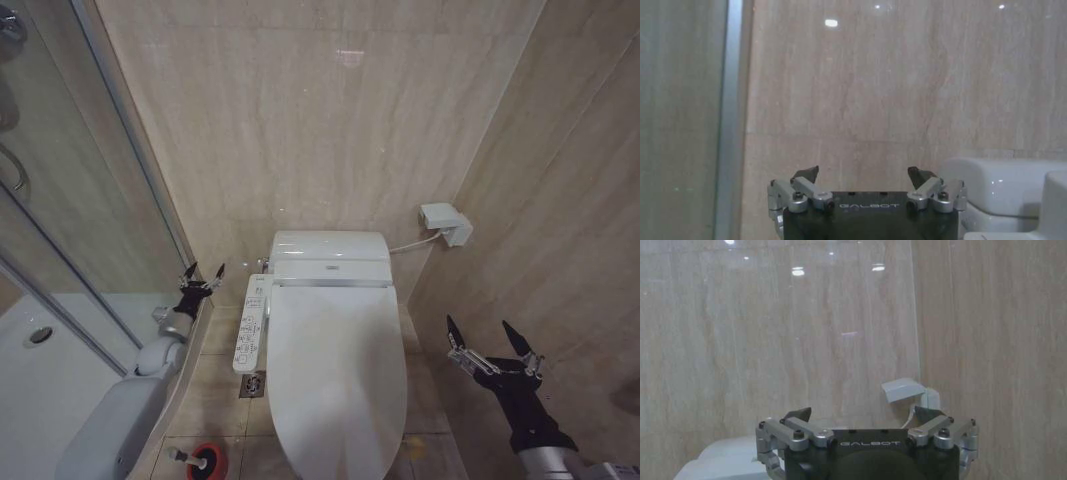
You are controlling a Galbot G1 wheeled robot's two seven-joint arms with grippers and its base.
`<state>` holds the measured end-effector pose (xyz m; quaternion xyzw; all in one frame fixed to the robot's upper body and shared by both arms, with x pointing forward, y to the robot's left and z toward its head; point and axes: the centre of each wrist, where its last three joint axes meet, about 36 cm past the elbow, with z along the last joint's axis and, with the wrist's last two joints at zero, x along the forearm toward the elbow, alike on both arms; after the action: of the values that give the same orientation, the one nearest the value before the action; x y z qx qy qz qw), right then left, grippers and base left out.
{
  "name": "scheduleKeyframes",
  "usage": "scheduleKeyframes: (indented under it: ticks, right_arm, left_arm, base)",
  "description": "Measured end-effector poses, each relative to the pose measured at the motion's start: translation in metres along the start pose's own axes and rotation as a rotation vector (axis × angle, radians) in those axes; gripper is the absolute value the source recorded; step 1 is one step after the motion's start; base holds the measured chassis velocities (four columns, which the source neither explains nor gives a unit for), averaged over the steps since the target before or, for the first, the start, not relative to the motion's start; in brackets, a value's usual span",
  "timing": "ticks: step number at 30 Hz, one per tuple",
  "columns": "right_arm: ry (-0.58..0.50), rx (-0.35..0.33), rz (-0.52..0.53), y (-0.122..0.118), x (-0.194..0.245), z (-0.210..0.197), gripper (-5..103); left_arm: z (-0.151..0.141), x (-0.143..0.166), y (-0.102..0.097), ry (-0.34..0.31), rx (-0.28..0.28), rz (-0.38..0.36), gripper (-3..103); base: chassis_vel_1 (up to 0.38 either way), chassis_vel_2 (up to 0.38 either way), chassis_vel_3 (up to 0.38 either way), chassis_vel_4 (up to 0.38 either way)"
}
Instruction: Open the toilet lid, clean the toilet bowl with a toilet brush, close the toilet lid, and flush.
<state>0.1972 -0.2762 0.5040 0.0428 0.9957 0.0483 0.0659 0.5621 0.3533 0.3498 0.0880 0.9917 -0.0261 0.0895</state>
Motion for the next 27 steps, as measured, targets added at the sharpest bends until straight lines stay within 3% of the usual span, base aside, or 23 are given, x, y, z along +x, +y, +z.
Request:
scheduleKeyframes:
  ticks: [1, 11, 27]
  right_arm:
    - [0.0, 0.0, 0.0, 0.0, 0.0, 0.0, 100]
    - [0.0, 0.0, 0.0, 0.0, 0.0, 0.0, 100]
    - [0.0, 0.0, 0.0, 0.0, 0.0, 0.0, 100]
  left_arm:
    - [0.002, -0.006, 0.0, 0.0, 0.002, 0.008, 89]
    - [0.003, -0.034, -0.008, 0.031, -0.026, 0.099, 89]
    - [0.004, -0.062, 0.012, 0.051, -0.078, 0.184, 88]
  base:
    - [0.0, 0.0, 0.0, 0.0]
    - [0.0, 0.0, 0.0, 0.0]
    - [0.0, 0.0, 0.0, 0.0]
